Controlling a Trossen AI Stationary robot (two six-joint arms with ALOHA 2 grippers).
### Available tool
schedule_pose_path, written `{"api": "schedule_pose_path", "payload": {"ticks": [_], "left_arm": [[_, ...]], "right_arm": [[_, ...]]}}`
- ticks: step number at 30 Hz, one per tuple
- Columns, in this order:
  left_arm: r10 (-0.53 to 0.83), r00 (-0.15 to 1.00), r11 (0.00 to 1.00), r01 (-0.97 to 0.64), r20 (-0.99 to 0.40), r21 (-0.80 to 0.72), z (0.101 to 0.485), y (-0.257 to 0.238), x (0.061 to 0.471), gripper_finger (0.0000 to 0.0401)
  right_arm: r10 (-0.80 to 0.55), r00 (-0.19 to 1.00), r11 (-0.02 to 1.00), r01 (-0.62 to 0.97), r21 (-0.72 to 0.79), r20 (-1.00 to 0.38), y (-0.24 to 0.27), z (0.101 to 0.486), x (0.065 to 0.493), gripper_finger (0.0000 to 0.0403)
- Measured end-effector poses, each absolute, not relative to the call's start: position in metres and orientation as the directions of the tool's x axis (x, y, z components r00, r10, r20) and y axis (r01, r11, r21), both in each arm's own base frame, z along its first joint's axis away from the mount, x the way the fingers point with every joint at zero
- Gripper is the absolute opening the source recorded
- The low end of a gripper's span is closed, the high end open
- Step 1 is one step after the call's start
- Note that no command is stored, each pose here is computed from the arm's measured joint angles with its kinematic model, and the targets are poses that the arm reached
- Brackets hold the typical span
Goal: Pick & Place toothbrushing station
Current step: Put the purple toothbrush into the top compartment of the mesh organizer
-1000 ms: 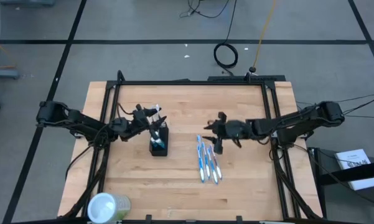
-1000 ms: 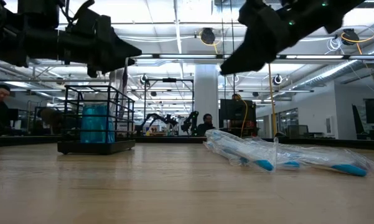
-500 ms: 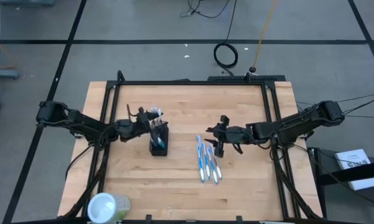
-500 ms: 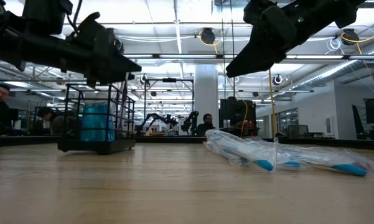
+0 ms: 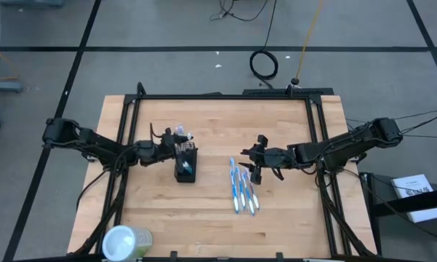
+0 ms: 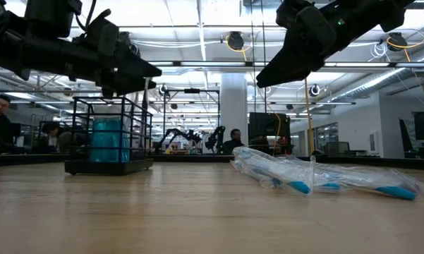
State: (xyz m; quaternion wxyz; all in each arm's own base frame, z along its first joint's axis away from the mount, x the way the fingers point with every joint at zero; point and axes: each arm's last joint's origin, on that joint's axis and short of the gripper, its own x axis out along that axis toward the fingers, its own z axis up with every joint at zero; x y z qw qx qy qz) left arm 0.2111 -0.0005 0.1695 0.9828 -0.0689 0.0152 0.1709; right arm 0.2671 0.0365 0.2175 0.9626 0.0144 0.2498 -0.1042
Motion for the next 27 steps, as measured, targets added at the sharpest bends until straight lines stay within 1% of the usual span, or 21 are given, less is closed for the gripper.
{"api": "schedule_pose_path", "payload": {"ticks": [5,13,20,27], "left_arm": [[0.436,0.889,0.887,-0.451,-0.139,-0.099,0.16,-0.002,0.209,0.0271],[0.372,0.911,0.897,-0.403,-0.18,-0.181,0.156,-0.006,0.209,0.0271],[0.406,0.88,0.874,-0.453,-0.246,-0.178,0.149,-0.01,0.206,0.0271],[0.405,0.879,0.876,-0.452,-0.251,-0.171,0.15,-0.016,0.206,0.0271]], "right_arm": [[-0.194,0.853,0.978,0.209,-0.024,-0.484,0.036,0.218,0.267,0.0181],[-0.199,0.852,0.976,0.214,-0.024,-0.484,0.035,0.217,0.267,0.0181],[-0.199,0.852,0.976,0.214,-0.024,-0.484,0.035,0.217,0.267,0.0181],[-0.199,0.852,0.976,0.214,-0.024,-0.484,0.035,0.217,0.267,0.0181]]}}
